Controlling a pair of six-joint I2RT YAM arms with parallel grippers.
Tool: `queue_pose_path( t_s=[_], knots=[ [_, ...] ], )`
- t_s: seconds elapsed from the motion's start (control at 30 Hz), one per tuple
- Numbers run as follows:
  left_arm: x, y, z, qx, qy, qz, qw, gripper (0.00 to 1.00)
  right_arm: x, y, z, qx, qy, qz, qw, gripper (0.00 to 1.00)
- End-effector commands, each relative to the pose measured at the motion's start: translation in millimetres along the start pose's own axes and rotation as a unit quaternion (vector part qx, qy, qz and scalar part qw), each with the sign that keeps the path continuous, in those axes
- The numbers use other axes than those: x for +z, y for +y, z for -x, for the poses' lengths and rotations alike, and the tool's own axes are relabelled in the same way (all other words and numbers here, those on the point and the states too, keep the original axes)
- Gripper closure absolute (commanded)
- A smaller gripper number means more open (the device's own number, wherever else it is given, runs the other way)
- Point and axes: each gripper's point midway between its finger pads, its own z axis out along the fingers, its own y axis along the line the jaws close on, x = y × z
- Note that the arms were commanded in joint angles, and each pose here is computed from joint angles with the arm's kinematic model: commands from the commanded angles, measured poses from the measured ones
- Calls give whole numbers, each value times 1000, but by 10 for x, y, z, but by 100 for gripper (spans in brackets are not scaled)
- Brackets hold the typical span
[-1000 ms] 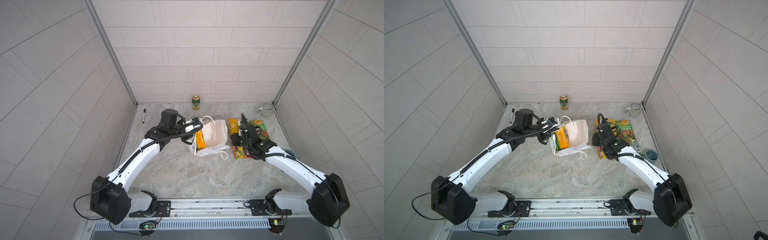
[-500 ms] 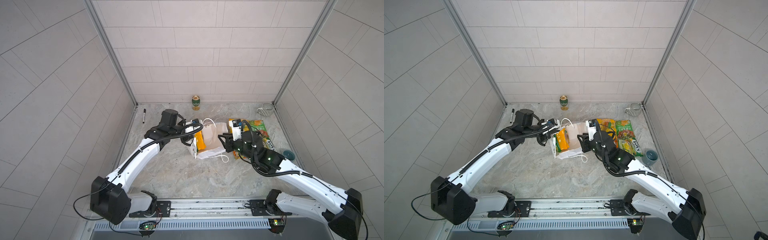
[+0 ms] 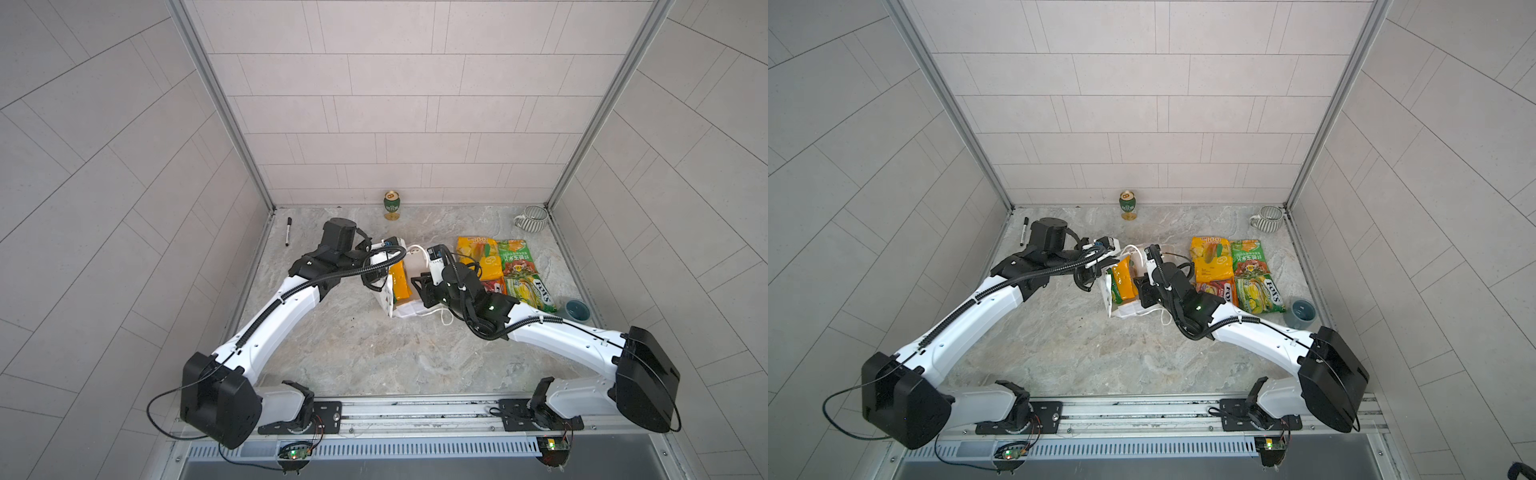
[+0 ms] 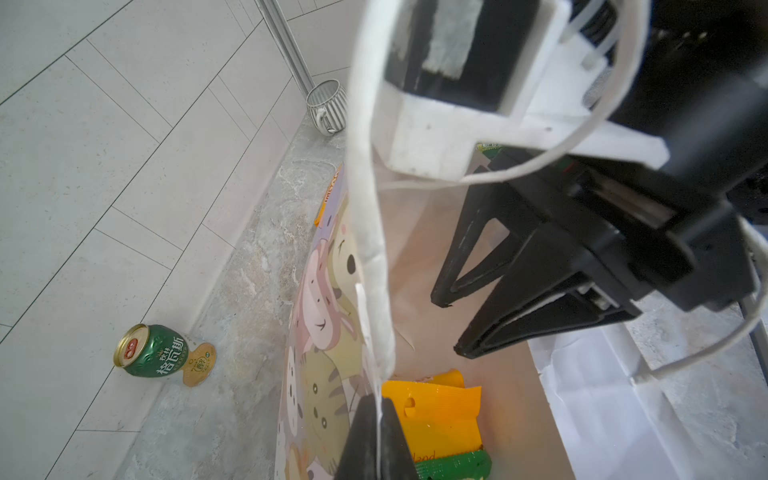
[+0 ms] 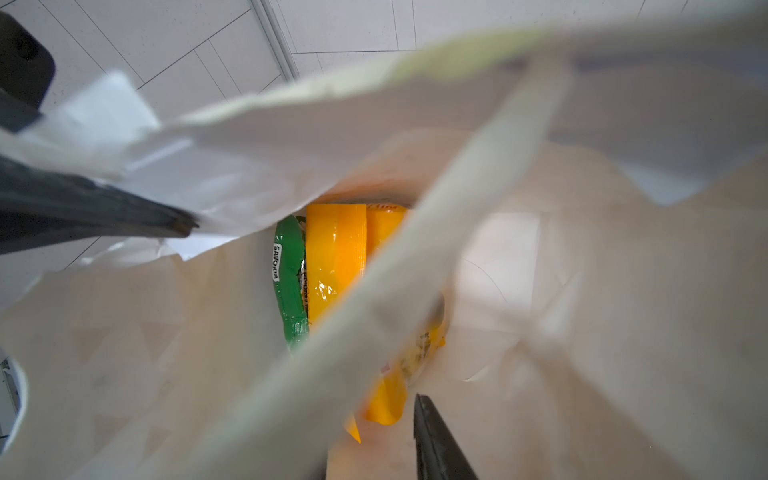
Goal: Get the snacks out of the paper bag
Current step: 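Reach the right gripper over the bag rim and down inside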
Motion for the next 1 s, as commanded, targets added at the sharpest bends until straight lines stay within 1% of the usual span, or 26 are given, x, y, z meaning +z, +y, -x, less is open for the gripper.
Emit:
queue_pose_path(
  t_s=[0.0, 0.13, 0.27, 0.5, 0.57, 0.6, 0.73, 0.93, 0.97],
  knots=[
    [-58, 1, 171, 14, -22, 2, 1000, 100, 98, 4, 5, -2, -9, -3, 1000, 65],
    [-60, 16, 164, 11, -20, 5, 1000, 100, 104, 48, -29, 4, -18, 10, 1000, 64],
    [-55, 34, 155, 8, -18, 9, 1000, 100, -8, 72, 35, -2, -31, 15, 999, 64],
    [-45, 63, 147, 2, -17, 14, 1000, 100, -384, 90, 189, -25, -116, 39, 992, 63],
    [-39, 65, 147, 2, -17, 15, 1000, 100, -417, 101, 160, -37, -131, 49, 990, 63],
    [-39, 71, 148, 2, -17, 16, 1000, 100, -399, 105, 58, -46, -125, 56, 989, 63],
    [-31, 77, 135, -1, -15, 16, 1000, 100, -291, 232, -133, -87, -95, 79, 989, 64],
    [-37, 73, 137, 0, -16, 18, 1000, 100, -138, 222, -278, -84, -70, 70, 992, 66],
    [-29, 70, 128, 0, -15, 16, 1000, 100, -119, 254, -206, -87, -70, 68, 991, 66]
  ],
)
